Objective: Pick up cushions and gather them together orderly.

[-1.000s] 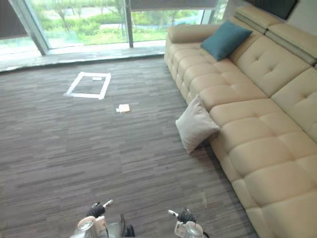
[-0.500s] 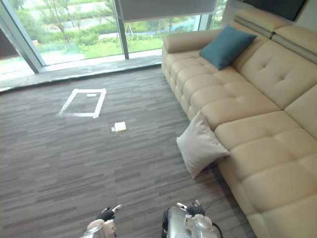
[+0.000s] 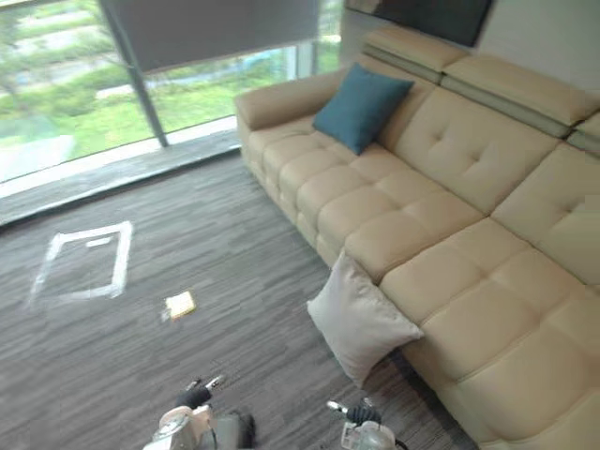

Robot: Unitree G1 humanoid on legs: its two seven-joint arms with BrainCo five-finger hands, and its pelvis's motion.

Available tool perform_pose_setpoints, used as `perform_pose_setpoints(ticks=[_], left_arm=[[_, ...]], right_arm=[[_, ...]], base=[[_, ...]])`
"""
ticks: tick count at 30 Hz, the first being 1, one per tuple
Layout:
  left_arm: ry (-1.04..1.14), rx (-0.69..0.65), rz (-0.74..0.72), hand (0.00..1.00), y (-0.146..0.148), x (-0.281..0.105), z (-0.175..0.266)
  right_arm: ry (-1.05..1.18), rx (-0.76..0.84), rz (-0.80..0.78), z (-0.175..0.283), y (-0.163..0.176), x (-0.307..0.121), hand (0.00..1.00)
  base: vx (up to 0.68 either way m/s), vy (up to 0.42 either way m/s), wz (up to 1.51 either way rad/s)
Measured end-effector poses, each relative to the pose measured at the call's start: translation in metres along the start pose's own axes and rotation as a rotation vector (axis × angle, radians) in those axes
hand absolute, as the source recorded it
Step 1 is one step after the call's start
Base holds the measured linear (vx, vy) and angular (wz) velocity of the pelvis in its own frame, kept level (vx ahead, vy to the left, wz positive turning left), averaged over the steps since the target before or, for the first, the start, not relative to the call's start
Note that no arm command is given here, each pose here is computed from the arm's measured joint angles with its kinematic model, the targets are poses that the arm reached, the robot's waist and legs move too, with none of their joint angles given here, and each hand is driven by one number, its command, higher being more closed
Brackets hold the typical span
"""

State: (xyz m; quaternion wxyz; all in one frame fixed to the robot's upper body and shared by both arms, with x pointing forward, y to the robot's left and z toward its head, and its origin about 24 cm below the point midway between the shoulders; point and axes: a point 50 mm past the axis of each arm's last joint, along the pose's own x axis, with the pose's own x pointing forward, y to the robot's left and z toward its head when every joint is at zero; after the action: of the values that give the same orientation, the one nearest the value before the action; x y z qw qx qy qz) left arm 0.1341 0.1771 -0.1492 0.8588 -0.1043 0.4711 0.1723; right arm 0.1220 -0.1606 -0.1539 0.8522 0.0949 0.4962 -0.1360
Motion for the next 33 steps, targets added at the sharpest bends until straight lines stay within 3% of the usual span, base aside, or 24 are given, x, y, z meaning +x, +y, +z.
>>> perform_pose_setpoints(ticks=[12,23,33], left_arm=[[0.055,0.038,0.027,0.00,0.008,0.001,-0.009],[0.010,0.027,-0.047,0.00,-0.015,-0.002,-0.005],[0.004,0.036,-0.029,0.00,-0.008,0.000,-0.002]], right_arm=[[-0.069,0.011,0.005,0.019,0.000,0.003,0.00],[-0.083,0.042,-0.068,0.024,-0.023,0.004,0.00],[-0.034,-0.011,-0.048,0.010,-0.016,0.002,0.00]], base=[[0.24,0.055,-0.81],[0.24,-0.129,-0.24],[0.23,0.237,-0.82]])
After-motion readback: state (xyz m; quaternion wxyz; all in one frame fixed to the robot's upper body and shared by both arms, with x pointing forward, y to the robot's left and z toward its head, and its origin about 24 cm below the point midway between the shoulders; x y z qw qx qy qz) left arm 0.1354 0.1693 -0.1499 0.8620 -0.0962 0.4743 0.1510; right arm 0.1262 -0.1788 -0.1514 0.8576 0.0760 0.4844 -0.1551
